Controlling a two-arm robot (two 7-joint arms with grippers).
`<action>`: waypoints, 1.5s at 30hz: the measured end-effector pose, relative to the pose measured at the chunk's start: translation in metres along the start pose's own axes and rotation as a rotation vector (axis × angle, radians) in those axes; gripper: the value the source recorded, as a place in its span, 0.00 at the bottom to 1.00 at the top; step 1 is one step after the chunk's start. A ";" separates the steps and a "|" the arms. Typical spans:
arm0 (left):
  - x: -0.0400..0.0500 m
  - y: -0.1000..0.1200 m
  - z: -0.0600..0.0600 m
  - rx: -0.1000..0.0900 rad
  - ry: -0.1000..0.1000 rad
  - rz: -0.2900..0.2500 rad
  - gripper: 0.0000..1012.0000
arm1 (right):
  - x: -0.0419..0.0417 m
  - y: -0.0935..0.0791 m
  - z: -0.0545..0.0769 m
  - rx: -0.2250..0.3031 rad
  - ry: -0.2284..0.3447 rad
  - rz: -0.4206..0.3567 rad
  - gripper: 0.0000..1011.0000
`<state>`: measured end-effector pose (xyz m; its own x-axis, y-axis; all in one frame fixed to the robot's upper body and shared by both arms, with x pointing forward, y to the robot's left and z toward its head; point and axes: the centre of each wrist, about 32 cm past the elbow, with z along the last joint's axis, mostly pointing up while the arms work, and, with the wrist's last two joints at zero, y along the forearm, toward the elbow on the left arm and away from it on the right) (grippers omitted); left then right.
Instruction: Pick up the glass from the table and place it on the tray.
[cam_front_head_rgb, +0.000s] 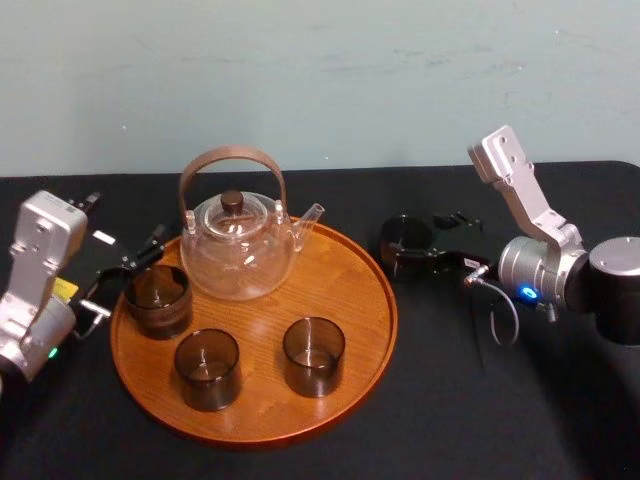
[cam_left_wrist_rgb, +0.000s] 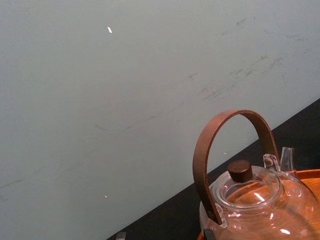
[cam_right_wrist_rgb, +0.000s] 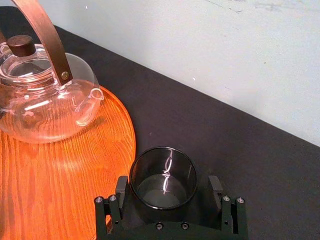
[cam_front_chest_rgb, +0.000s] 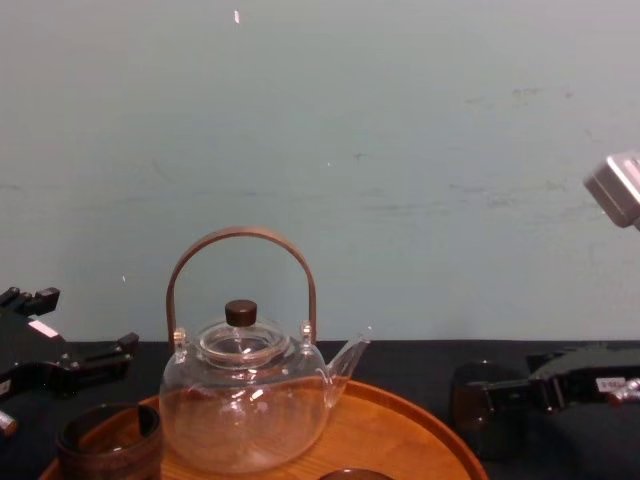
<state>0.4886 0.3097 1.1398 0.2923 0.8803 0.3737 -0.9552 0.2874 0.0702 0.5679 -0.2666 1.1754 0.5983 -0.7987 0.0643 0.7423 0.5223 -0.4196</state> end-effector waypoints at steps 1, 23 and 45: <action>0.0000 0.000 0.000 0.000 0.000 0.000 0.99 | -0.0001 0.001 0.000 0.000 -0.001 0.001 0.99; 0.0000 0.000 0.000 0.000 0.000 0.000 0.99 | -0.0012 0.015 0.006 -0.012 -0.001 0.014 0.99; 0.0000 0.000 0.000 0.000 0.000 0.000 0.99 | -0.0034 0.018 0.005 -0.028 -0.003 0.016 0.99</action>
<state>0.4886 0.3097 1.1398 0.2923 0.8803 0.3737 -0.9552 0.2873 0.0703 0.5806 -0.2532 1.1719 0.6106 -0.7896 0.0600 0.7243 0.5263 -0.4454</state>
